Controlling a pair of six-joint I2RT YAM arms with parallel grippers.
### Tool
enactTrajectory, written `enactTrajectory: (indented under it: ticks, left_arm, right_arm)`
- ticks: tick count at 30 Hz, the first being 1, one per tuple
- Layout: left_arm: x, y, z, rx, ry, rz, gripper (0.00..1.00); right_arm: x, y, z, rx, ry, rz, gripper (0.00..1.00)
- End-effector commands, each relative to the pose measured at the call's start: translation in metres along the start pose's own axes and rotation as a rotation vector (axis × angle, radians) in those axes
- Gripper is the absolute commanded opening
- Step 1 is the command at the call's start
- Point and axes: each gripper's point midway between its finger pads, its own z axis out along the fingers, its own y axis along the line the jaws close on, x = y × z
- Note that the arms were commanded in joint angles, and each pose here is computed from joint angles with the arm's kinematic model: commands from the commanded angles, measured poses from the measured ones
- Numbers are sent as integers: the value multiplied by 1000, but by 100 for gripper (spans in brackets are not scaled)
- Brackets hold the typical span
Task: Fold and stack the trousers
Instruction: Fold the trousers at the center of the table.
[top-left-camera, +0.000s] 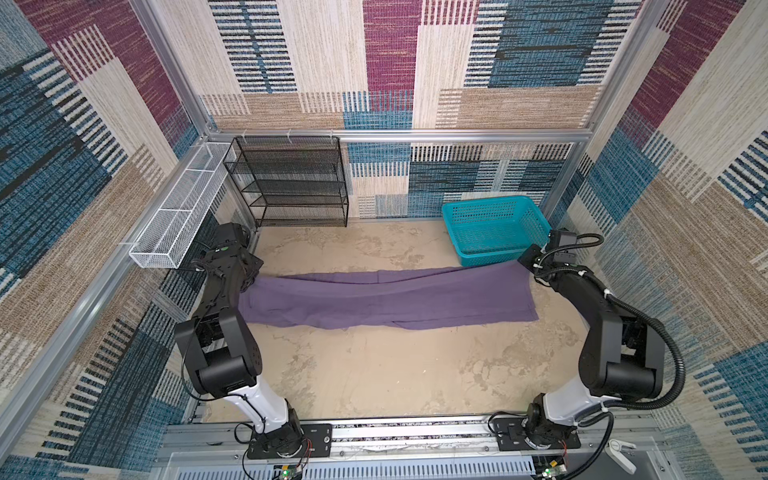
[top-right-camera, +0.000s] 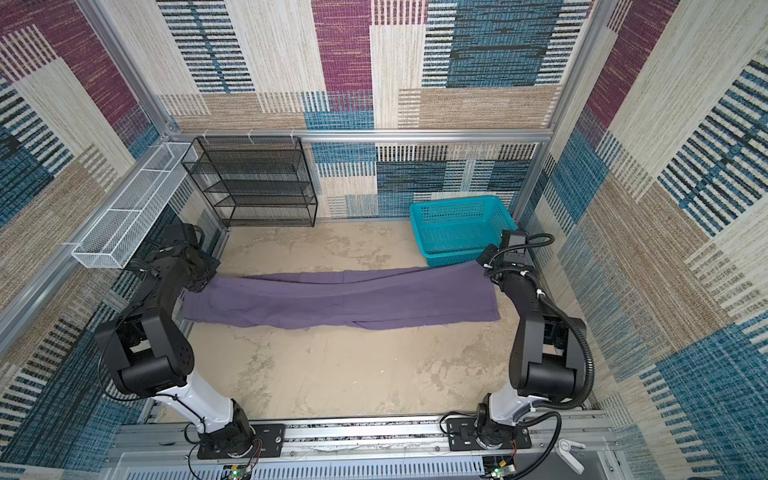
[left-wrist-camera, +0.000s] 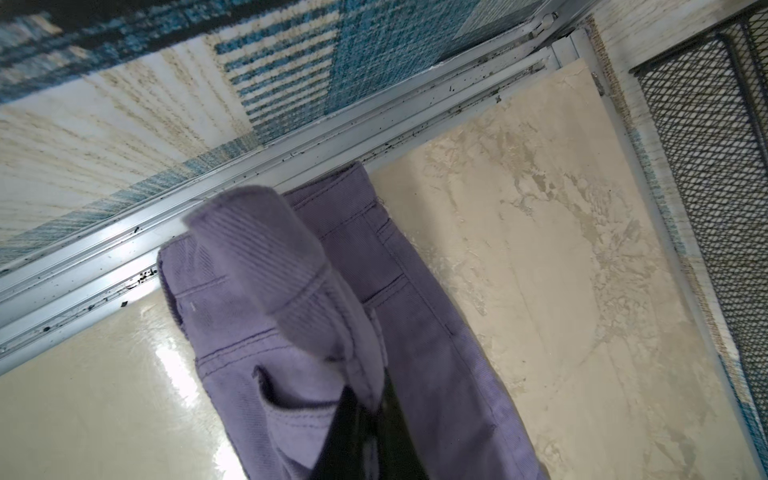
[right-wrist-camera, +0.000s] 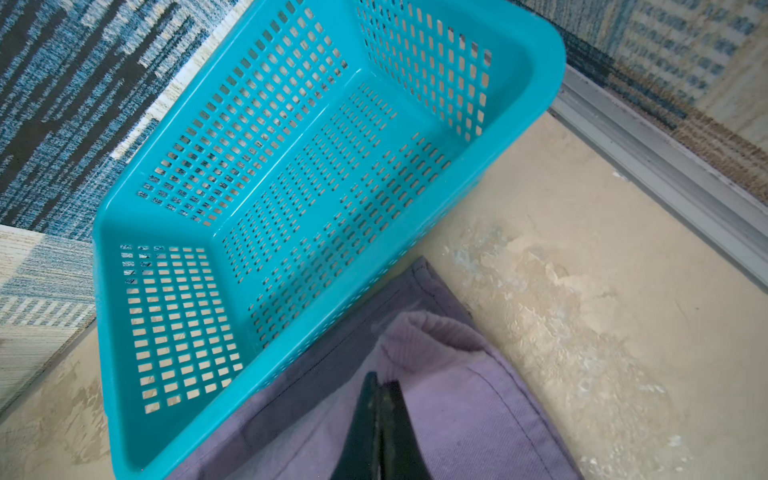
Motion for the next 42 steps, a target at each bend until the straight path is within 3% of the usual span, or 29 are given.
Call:
enactTrajectory:
  ticks: [1, 5, 8, 12, 14, 19, 23, 28, 33, 42]
  left_arm:
    - [-11, -14, 3, 32, -19, 39, 22]
    - [-14, -22, 5, 31, -11, 54, 49]
    - [-19, -25, 3, 34, -24, 65, 89]
    - [-26, -31, -6, 46, -37, 69, 89]
    - [-22, -33, -10, 60, -33, 71, 88]
    - [1, -29, -22, 72, -8, 89, 85]
    - [26, -13, -23, 58, 14, 94, 82]
    - [47, 5, -20, 46, 38, 104, 61]
    - [60, 15, -8, 20, 67, 109, 63]
    - [70, 24, 17, -28, 84, 130, 63]
  right_arm:
    - [-15, 7, -2, -22, -55, -7, 0]
    - [-19, 11, 1, -30, -55, -9, 0]
    - [-18, 11, 6, -32, -37, -11, 5]
    - [-14, 12, 10, -33, -18, -11, 43]
    - [-15, 13, 10, -37, -16, -12, 47]
    - [-17, 18, -4, -56, -15, -15, 48]
    - [3, 5, -23, -19, 23, 6, 49]
    - [60, -33, -33, 76, 125, 32, 44]
    - [99, -66, -32, 176, 210, 36, 44]
    - [97, -101, -20, 313, 239, 16, 48]
